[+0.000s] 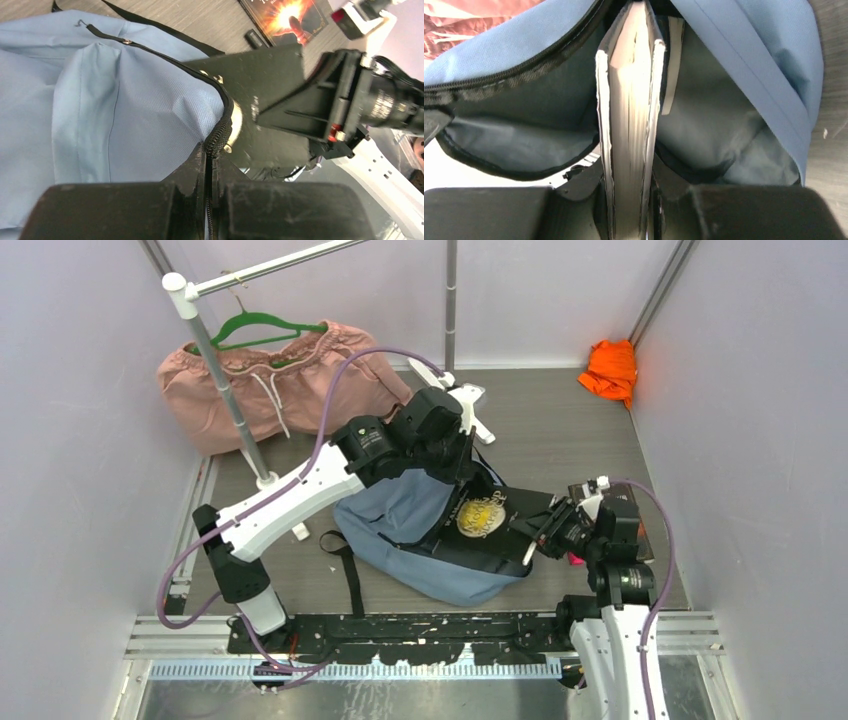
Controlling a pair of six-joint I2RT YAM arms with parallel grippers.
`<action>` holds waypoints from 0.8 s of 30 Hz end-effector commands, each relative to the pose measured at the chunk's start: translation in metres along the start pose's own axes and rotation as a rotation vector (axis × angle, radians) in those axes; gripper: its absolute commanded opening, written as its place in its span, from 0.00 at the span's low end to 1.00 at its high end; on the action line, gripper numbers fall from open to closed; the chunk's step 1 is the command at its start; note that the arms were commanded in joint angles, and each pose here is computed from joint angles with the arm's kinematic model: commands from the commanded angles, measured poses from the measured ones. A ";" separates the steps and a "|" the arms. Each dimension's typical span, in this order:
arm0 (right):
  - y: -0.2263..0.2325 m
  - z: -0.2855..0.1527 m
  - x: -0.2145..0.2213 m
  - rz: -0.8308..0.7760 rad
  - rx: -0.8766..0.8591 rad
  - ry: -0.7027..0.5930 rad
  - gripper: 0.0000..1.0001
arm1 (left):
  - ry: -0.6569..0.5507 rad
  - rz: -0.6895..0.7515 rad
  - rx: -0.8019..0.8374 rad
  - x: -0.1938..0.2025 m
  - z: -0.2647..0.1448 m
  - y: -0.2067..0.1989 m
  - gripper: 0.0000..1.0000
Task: Pack the student bag
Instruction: Place the book in the student bag.
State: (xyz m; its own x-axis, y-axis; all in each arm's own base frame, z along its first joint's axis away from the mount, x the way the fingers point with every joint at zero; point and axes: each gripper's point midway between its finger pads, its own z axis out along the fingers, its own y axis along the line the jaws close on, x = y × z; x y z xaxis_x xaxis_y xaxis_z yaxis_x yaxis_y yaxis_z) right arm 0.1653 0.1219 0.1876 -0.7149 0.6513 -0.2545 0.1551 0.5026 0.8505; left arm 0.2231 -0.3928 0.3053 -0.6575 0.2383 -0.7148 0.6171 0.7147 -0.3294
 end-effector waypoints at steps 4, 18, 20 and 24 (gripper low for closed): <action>0.051 0.035 -0.044 -0.072 -0.423 -0.317 0.01 | -0.098 -0.054 0.180 -0.024 -0.014 -0.035 0.00; 0.063 0.164 0.034 -0.161 -0.282 -0.197 0.01 | -0.142 -0.100 0.201 -0.032 -0.030 -0.033 0.00; 0.057 0.172 0.039 -0.144 -0.253 -0.230 0.01 | -0.141 -0.111 0.201 -0.030 -0.032 -0.031 0.00; 0.051 0.183 0.050 -0.121 -0.224 -0.263 0.01 | -0.144 -0.133 0.194 -0.027 -0.033 -0.025 0.00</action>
State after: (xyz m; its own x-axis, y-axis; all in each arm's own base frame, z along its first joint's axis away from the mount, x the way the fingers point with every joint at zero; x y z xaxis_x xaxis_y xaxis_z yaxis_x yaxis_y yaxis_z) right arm 0.2286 0.2933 0.1126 -0.7085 0.5770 -0.4063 -0.0985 0.4893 0.8665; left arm 0.2122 -0.3941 0.3018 -0.7187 0.1711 -0.6739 0.5832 0.6761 -0.4503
